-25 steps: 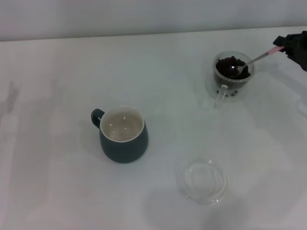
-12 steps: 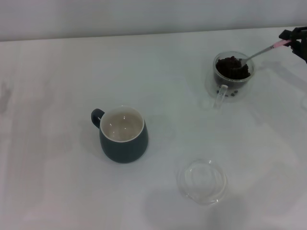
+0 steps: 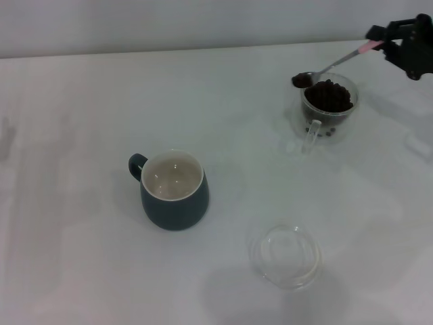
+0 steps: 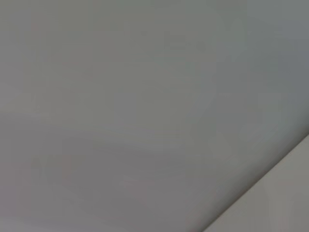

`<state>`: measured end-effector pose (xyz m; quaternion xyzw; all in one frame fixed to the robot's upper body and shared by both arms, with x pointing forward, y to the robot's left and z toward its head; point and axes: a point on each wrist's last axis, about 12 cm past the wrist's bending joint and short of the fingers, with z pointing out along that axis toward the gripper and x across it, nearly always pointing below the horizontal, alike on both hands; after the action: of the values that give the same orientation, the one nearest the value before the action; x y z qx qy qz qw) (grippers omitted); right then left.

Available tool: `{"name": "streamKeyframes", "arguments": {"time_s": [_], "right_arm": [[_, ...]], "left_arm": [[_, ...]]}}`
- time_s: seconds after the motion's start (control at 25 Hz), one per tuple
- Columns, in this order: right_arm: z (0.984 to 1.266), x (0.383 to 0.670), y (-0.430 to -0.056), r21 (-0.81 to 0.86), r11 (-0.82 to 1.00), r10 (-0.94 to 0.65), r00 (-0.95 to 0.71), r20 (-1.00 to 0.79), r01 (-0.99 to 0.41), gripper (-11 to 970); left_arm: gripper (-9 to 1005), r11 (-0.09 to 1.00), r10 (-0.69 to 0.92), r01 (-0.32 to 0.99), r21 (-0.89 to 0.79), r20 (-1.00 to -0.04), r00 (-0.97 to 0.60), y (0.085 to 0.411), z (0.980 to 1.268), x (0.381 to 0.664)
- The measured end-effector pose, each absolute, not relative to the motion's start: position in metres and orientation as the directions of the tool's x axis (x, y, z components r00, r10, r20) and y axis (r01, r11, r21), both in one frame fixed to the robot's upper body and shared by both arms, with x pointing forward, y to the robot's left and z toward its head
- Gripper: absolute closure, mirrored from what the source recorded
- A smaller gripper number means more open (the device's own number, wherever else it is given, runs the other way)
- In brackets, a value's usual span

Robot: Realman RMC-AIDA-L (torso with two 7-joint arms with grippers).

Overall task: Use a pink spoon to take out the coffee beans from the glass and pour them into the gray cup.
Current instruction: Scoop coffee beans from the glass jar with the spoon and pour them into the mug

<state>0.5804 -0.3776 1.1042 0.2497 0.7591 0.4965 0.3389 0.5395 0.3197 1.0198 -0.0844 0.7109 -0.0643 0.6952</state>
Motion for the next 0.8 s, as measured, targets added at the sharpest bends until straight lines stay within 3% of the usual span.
{"name": "streamKeyframes", "arguments": {"time_s": [0.8], "right_arm": [[1.111, 0.603, -0.256, 0.929, 0.353, 0.406, -0.877, -0.257, -0.109, 804]], "left_arm": [[109, 0.978, -0.206, -0.020, -0.206, -0.978, -0.026, 0.318, 1.017, 0.536]]}}
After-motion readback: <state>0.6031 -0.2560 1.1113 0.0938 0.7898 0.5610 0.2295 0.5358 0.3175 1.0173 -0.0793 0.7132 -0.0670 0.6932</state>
